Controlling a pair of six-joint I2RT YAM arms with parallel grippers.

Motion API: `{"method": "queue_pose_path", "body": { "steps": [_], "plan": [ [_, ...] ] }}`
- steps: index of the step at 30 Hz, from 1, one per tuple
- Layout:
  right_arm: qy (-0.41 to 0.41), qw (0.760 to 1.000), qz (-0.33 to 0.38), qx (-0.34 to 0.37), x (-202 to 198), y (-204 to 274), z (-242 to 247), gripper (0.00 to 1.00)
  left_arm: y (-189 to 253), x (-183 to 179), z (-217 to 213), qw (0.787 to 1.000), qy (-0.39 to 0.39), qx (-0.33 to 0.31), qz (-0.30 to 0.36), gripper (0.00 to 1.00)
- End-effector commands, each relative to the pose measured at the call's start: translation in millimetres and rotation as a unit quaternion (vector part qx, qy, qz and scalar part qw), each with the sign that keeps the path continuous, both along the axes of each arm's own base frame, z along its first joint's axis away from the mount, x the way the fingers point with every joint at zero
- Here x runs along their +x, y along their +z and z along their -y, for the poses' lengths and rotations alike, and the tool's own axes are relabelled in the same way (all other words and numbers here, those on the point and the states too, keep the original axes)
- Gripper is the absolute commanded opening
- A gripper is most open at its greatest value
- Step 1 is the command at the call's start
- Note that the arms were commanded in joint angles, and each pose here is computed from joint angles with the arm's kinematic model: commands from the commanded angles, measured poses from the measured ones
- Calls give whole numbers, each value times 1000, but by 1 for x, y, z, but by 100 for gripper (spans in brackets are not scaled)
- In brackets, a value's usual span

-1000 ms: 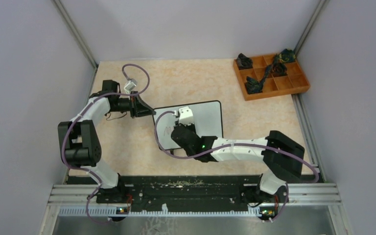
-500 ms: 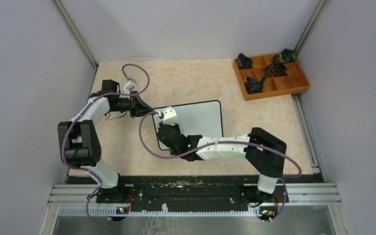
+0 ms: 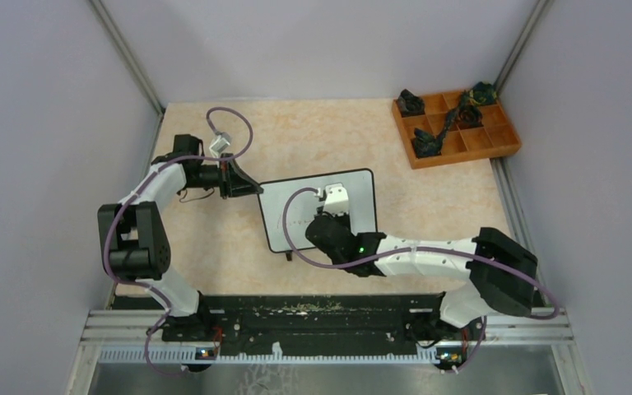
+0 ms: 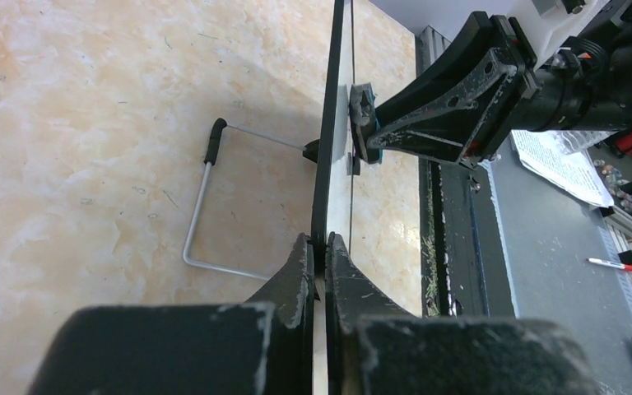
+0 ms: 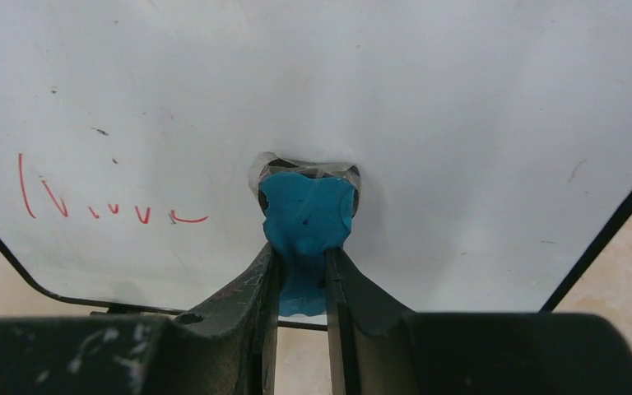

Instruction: Erase the whiteboard

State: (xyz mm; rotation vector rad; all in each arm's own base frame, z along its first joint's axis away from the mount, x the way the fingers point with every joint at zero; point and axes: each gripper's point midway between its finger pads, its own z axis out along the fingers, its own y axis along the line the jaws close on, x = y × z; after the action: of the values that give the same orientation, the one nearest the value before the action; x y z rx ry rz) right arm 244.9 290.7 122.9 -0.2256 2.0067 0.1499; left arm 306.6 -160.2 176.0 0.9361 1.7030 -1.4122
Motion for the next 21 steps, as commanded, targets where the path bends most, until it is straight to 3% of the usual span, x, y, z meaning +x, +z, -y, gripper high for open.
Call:
{"method": "queue_pose_path", "body": {
  "steps": [1,21],
  "plan": [
    [-23,999,19,24,3,16,11,0,-15,-6,2,1000,-6,26,-4,0],
    [106,992,-3,62,-8,0,-132,0,-16,-7,2,1000,-7,26,-7,0]
  ]
}}
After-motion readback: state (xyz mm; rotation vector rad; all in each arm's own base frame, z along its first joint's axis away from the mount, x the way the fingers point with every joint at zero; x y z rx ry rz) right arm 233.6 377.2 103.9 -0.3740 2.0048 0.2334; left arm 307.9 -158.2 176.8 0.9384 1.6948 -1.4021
